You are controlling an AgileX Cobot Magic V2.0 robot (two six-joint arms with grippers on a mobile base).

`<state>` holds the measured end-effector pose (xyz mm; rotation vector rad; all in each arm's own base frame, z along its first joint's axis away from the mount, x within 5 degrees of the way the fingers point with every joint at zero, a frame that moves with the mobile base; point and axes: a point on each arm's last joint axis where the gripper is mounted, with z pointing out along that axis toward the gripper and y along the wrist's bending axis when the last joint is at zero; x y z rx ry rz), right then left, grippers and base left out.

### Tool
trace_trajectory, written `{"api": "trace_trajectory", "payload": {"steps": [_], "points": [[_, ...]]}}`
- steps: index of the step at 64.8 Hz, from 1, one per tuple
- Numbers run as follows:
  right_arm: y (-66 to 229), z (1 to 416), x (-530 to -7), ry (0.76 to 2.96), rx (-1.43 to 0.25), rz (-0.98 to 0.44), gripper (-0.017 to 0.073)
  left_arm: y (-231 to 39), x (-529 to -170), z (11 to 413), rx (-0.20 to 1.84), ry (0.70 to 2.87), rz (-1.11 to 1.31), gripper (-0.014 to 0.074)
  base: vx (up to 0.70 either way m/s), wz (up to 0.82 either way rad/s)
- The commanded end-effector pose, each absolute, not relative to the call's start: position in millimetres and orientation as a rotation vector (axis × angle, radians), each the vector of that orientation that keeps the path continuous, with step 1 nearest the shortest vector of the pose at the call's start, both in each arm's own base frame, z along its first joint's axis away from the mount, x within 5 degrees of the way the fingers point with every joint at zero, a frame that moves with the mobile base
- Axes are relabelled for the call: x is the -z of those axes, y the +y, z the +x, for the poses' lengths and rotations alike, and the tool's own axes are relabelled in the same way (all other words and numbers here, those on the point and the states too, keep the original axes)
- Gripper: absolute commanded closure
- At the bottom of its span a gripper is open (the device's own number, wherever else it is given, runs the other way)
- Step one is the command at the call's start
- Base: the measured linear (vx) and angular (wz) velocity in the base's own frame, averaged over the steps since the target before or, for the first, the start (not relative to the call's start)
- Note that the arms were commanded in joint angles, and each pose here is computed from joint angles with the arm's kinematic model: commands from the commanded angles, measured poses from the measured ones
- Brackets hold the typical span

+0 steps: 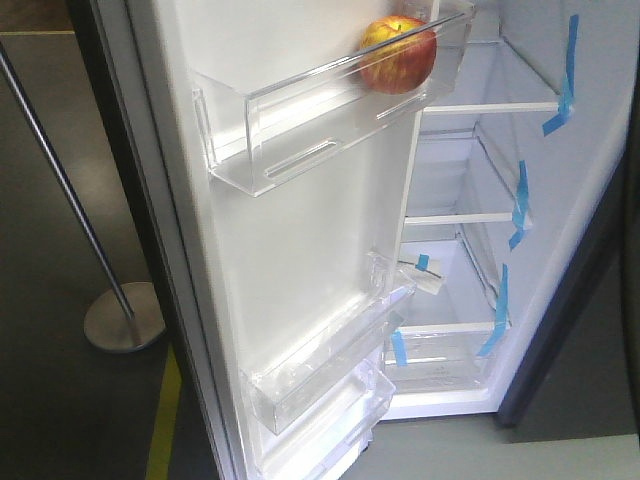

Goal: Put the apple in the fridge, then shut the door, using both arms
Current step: 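Open the right gripper and release the apple in the bin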

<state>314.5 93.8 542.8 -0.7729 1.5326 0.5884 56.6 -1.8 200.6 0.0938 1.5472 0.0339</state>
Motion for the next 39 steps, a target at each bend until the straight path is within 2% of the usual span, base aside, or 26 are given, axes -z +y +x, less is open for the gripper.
{"api": "trace_trajectory", "payload": {"steps": [1,10,20,30,39], "points": [[91,273,-575,1.424,-0.564,-0.787,0.0576,-3,-215,54,-0.008,1.436,0.093,0.06,0.0,0.0],[88,246,-587,1.408,-0.538,-0.806,0.0564,-4,-216,54,-0.006,1.422,0.094,0.06,0.0,0.0],[79,220,-591,1.48,-0.414,-0.818,0.0564,-4,-221,53,0.008,1.37,0.092,0.06,0.0,0.0],[74,194,-590,1.57,-0.352,-0.874,0.0564,-6,-231,50,0.02,1.274,0.1,0.06,0.0,0.0],[70,173,-595,1.571,-0.331,-0.865,0.0564,-7,-240,47,0.033,1.171,0.108,0.06,0.0,0.0]]}}
